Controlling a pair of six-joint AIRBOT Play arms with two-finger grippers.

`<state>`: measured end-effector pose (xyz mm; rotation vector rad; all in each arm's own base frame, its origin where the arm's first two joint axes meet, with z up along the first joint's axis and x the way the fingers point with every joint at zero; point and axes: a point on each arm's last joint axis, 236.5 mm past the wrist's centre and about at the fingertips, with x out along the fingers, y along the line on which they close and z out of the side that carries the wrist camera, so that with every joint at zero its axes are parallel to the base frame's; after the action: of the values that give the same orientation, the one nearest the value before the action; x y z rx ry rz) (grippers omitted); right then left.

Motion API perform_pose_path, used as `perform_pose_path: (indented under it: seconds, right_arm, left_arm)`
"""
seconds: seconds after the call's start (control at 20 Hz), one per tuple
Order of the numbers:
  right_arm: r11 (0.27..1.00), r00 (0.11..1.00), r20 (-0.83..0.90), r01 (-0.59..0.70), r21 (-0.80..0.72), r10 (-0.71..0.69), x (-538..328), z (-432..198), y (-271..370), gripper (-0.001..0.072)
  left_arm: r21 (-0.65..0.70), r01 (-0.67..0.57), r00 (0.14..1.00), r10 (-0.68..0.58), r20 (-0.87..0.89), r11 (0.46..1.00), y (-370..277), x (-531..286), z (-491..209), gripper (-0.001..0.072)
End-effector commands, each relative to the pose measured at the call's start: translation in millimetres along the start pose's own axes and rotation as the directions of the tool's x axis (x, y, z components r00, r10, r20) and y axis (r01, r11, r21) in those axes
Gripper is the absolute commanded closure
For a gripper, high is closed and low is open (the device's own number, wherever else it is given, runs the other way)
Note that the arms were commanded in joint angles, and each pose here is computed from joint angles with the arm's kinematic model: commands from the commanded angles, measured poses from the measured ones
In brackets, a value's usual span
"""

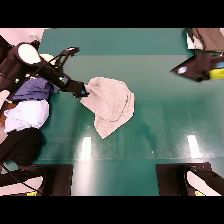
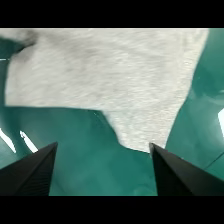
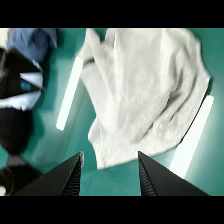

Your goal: Fold the shirts.

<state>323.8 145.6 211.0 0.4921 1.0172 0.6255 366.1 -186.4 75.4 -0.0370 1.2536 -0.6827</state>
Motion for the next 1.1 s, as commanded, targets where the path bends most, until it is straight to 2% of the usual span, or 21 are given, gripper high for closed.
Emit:
perform_pose_path:
  seconds: [0.0,0.2,0.4,0.6,0.65,1.05]
  right_arm:
    - [0.998,0.981,-0.196,0.006,0.059,0.005,68,-49,-21,0.0302]
    - [0.968,0.956,-0.293,0.09,0.232,-0.019,130,-108,-75,0.0303]
    - [0.95,0.933,-0.358,0.139,0.279,-0.031,165,-139,-97,0.0302]
    - [0.942,0.924,-0.38,0.16,0.294,-0.039,182,-146,-105,0.0303]
    - [0.938,0.921,-0.387,0.159,0.308,-0.029,185,-147,-106,0.0303]
    - [0.921,0.916,-0.401,0.184,0.344,-0.033,219,-158,-116,0.0303]
  left_arm:
    - [-0.129,0.002,0.999,0.004,0.043,0.992,44,0,-9,0.0033]
    - [-0.231,-0.009,1.0,0.013,0.016,0.973,80,24,-19,0.0034]
    - [-0.283,-0.01,0.999,-0.003,-0.044,0.959,102,67,-26,0.0033]
    - [-0.23,-0.005,1.0,0.002,-0.013,0.973,103,81,-14,0.0035]
    - [-0.208,-0.002,1.0,-0.001,-0.017,0.978,98,87,-13,0.0099]
    - [-0.18,0.004,0.999,-0.009,-0.031,0.984,91,112,-11,0.0105]
